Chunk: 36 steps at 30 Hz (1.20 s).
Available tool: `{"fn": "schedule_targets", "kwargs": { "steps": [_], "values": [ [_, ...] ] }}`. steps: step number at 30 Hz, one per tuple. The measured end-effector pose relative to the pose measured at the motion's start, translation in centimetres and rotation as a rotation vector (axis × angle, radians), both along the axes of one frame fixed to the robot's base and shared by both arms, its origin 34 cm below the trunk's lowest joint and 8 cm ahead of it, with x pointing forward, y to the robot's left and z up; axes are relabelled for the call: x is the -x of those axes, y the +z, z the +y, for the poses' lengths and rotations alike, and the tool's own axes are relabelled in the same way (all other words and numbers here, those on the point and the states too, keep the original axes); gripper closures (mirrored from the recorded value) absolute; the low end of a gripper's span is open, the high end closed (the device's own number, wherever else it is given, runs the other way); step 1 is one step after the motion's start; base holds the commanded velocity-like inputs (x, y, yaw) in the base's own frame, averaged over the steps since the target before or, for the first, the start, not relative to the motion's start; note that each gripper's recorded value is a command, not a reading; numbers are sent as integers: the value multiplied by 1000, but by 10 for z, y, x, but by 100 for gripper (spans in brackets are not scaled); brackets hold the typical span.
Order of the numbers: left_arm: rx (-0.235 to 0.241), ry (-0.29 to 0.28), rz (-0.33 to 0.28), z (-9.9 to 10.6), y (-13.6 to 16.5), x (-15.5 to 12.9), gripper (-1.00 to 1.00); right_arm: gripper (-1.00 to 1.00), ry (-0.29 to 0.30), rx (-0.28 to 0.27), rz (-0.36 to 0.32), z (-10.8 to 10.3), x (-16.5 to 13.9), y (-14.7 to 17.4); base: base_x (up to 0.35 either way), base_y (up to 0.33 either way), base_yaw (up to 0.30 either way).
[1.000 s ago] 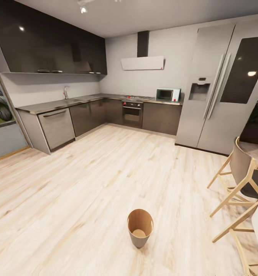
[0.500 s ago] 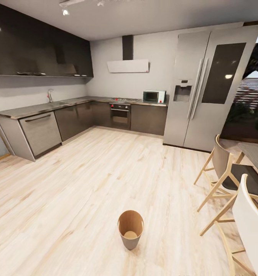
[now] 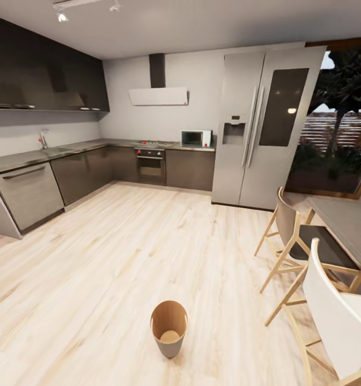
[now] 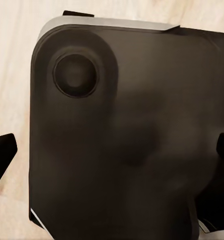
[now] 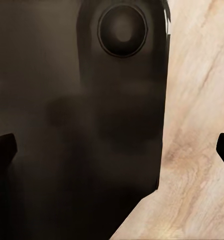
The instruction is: Put the three can of soda from the living room inside the tash can in the kitchen.
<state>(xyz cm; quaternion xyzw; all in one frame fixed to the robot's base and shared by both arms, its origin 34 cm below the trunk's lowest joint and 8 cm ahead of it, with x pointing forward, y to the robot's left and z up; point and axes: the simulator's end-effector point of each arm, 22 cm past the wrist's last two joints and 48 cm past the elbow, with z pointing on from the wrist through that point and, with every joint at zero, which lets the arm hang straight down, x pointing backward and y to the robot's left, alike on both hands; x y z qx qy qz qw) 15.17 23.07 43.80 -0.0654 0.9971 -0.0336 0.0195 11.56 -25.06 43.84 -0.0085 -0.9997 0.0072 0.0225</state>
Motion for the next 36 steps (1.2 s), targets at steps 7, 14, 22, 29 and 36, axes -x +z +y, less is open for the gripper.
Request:
{"fn": "schedule_targets", "kwargs": {
  "steps": [7,14,22,29,36],
  "values": [
    [1,0,-9,0,0,-3,-100,-100,0,0,-9,0,-3,0,288,0,-218],
    [1,-1,-17,0,0,-6,-100,-100,0,0,-17,0,-6,0,150,0,-217],
    [1,-5,-26,-1,0,-10,-100,-100,0,1,-26,0,-10,0,65,0,-205],
    [1,-3,-34,0,1,-13,-100,-100,0,1,-35,0,-13,-1,233,0,-181],
    [0,-2,-38,0,1,-14,-100,-100,0,2,-39,-1,-15,-1,40,0,-64]
  ]
}}
